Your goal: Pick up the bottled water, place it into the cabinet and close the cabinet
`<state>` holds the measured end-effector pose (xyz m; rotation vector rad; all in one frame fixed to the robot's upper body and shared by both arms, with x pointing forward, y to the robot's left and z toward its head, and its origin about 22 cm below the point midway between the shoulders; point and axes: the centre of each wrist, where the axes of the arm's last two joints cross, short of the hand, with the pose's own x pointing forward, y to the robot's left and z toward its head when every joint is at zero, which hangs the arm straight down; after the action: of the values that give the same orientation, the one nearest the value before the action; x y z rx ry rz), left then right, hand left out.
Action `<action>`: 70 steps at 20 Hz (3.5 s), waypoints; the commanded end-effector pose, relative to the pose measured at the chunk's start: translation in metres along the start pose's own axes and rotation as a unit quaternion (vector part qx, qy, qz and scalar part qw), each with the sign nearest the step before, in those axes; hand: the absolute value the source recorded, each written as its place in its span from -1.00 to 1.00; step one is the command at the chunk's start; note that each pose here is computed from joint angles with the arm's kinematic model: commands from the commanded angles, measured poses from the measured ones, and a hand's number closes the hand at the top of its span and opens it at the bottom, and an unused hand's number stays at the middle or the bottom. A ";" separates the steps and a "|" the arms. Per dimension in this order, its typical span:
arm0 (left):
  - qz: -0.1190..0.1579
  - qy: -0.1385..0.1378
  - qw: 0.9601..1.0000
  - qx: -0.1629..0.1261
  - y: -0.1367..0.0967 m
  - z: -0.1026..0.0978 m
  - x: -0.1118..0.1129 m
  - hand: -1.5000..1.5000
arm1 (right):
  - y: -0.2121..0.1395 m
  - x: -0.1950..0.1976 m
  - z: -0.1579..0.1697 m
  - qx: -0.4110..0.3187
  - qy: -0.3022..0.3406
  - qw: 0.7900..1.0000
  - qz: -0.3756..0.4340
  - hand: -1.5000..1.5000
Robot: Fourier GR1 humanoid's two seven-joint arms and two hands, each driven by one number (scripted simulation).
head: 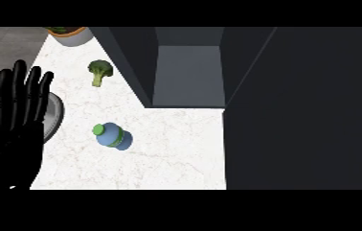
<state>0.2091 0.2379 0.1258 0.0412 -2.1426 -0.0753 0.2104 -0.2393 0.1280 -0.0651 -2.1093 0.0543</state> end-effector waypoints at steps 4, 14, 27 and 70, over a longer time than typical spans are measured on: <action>0.061 -0.005 0.991 -0.116 0.028 -0.008 0.000 -1.00 | -0.001 0.014 0.022 0.012 -0.013 1.000 -0.016 -1.00; 0.131 0.148 0.962 -0.187 0.051 0.014 0.005 -1.00 | 0.002 0.059 0.059 0.060 0.123 0.987 -0.088 -1.00; 0.101 0.188 0.964 -0.158 0.067 0.043 0.006 -1.00 | 0.005 0.073 0.110 0.050 0.123 0.987 -0.092 -1.00; 0.159 0.265 0.945 -0.111 0.049 0.130 -0.242 -1.00 | 0.005 0.091 0.152 0.065 0.133 0.985 -0.085 -1.00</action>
<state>0.2356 0.3150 -0.1283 -0.2768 -1.5721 -0.1195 0.0397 -0.2317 0.1080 0.1763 -1.7934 0.0907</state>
